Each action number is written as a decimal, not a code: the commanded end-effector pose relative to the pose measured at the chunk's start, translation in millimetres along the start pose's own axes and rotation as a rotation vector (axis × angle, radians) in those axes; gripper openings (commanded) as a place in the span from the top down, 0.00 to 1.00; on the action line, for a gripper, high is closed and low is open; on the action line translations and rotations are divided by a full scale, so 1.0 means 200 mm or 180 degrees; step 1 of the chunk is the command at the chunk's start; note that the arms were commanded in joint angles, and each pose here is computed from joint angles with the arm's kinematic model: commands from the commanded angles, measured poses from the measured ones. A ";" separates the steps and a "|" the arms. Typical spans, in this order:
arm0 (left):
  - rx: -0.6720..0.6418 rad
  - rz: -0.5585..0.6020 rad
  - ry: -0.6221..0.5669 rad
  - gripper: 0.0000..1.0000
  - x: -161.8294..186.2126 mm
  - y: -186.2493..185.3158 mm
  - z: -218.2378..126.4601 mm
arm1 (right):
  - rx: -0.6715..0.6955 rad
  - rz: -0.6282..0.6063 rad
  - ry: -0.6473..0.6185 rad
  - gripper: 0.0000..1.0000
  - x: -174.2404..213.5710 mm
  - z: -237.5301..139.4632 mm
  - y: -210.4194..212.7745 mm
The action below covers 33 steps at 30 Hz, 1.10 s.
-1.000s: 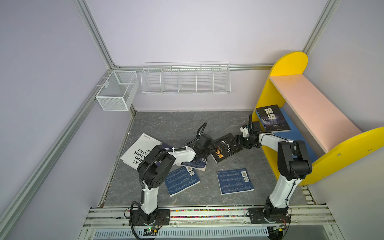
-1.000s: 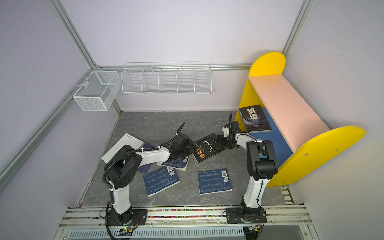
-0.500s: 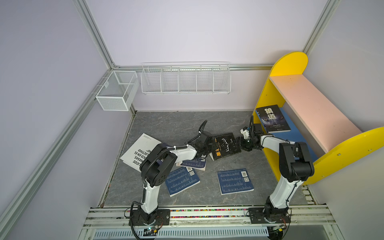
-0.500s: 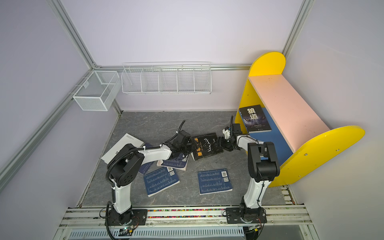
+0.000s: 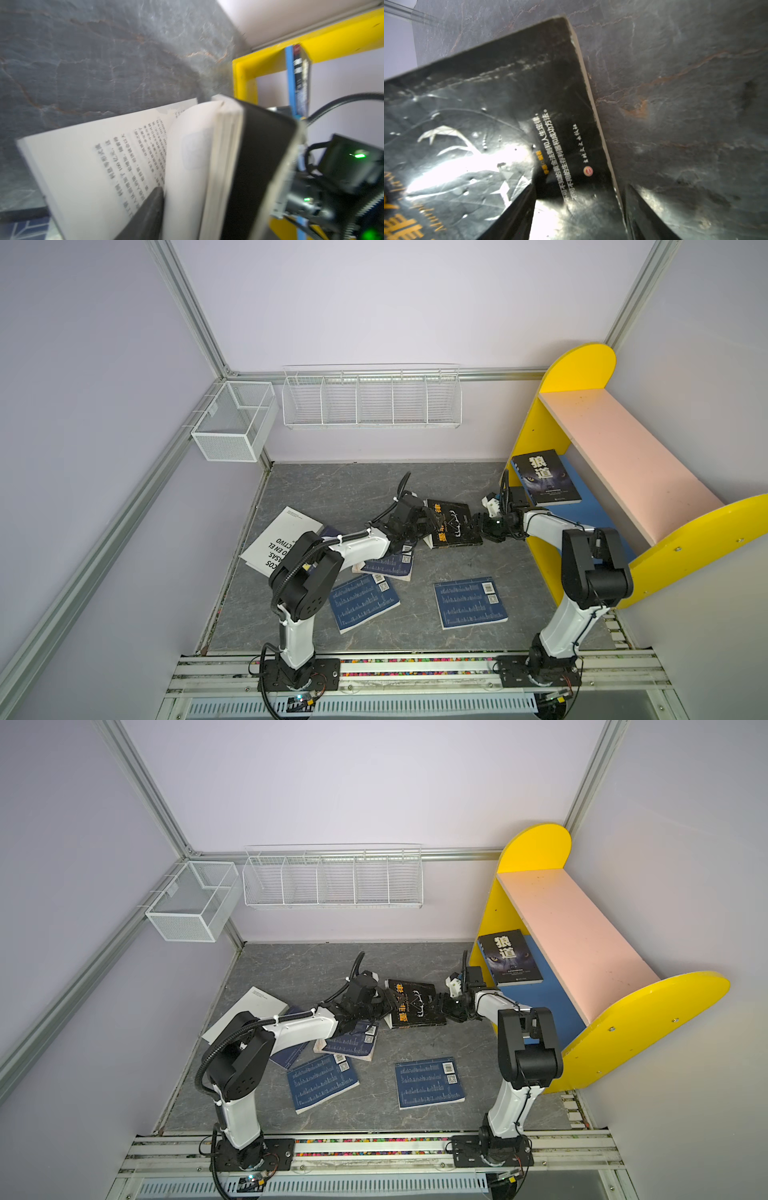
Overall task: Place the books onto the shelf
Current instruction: 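Grip the Murphy book edge with the right gripper while the left gripper approaches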
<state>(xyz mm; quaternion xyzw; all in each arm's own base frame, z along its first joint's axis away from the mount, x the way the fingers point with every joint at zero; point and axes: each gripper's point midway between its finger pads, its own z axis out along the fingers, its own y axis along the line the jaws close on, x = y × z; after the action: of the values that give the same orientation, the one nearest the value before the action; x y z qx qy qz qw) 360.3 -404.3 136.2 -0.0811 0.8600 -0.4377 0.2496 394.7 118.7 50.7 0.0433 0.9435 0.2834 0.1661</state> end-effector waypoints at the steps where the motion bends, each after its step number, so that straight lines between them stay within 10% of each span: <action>1: 0.0406 0.0129 -0.0115 0.50 -0.05 -0.22 -0.10 | -0.0192 -0.0115 -0.0025 0.32 -0.01 -0.04 0.11; 26: 0.0060 0.0356 -0.0029 1.00 -0.04 -0.16 -0.11 | -0.0417 0.0039 0.0003 0.26 -0.01 0.01 0.13; 33: -0.0007 0.0556 -0.0044 1.00 -0.07 -0.20 -0.16 | -0.0765 0.0040 -0.0088 0.21 -0.07 -0.07 0.24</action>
<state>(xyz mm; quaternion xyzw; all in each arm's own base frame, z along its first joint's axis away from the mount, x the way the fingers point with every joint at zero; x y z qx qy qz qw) 361.8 -392.3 157.2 -0.0414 0.8711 -0.3982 0.2845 395.2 127.5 56.4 0.0652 0.9304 0.3252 0.1562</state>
